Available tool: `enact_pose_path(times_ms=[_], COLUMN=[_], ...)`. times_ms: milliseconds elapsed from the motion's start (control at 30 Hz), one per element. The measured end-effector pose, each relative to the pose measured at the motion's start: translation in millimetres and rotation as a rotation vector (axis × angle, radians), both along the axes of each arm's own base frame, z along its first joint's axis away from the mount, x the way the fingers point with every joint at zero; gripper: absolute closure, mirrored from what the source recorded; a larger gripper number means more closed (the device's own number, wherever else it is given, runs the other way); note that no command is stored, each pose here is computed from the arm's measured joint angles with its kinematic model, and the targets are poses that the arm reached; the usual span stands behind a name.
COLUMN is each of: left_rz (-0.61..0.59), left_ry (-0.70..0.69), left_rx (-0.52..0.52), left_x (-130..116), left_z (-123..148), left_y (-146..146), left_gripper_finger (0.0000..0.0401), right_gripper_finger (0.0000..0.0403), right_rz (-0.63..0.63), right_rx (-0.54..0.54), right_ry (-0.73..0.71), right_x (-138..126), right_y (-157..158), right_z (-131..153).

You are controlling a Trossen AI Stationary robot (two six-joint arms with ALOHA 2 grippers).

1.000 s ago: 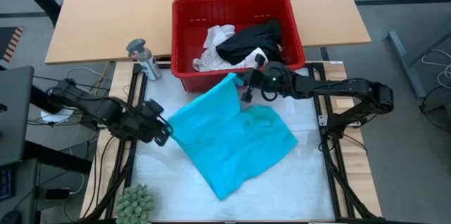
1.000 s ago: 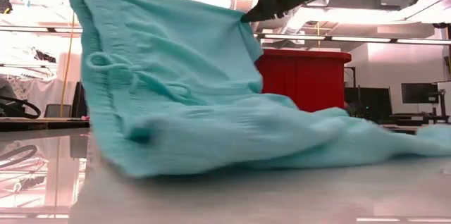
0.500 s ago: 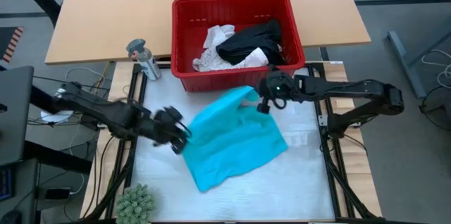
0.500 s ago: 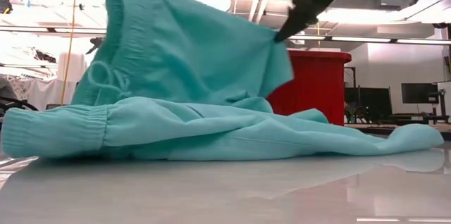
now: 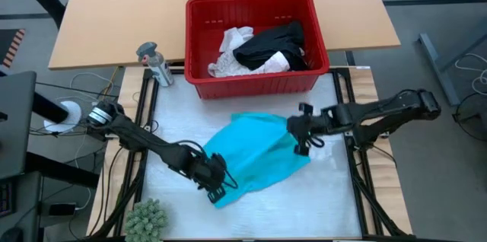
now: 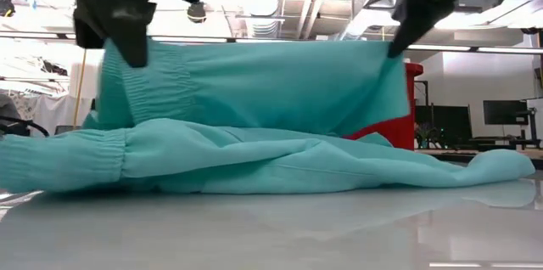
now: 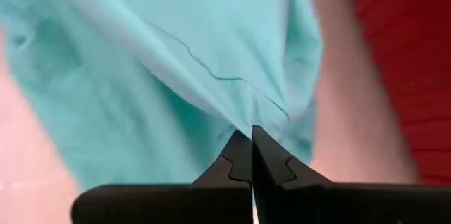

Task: Fold laundry
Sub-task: Fold the light blue shorts

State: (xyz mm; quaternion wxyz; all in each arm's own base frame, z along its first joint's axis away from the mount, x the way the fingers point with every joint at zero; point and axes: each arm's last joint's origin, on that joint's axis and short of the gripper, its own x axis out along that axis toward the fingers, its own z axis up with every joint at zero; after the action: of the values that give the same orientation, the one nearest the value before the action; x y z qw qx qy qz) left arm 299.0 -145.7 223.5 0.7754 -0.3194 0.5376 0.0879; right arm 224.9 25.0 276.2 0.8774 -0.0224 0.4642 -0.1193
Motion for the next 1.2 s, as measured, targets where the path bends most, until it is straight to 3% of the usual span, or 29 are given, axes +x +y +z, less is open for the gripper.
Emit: enact_pose_path(times_ms=[467,800,900,1200], left_rz=[0.028,-0.022,-0.022,-0.06], left_ry=[-0.167,-0.253,-0.284,-0.189], left_rx=[-0.114,-0.184,-0.181,-0.237], left_x=[-28,-31,-25,-6], left_z=[41,48,43,3], left_y=[-29,-48,-54,-72], left_gripper_finger=[0.0401,0.0401,0.0401,0.0401], right_gripper_finger=[0.0386,0.0386,0.0385,0.0384], right_rz=[0.008,0.16,0.127,0.111], right_rx=[0.098,0.144,0.13,0.101], right_ry=[0.055,0.135,0.18,0.333], right_x=[-26,-29,-25,-11], right_y=[59,107,114,128], right_z=[-8,-29,-41,-79])
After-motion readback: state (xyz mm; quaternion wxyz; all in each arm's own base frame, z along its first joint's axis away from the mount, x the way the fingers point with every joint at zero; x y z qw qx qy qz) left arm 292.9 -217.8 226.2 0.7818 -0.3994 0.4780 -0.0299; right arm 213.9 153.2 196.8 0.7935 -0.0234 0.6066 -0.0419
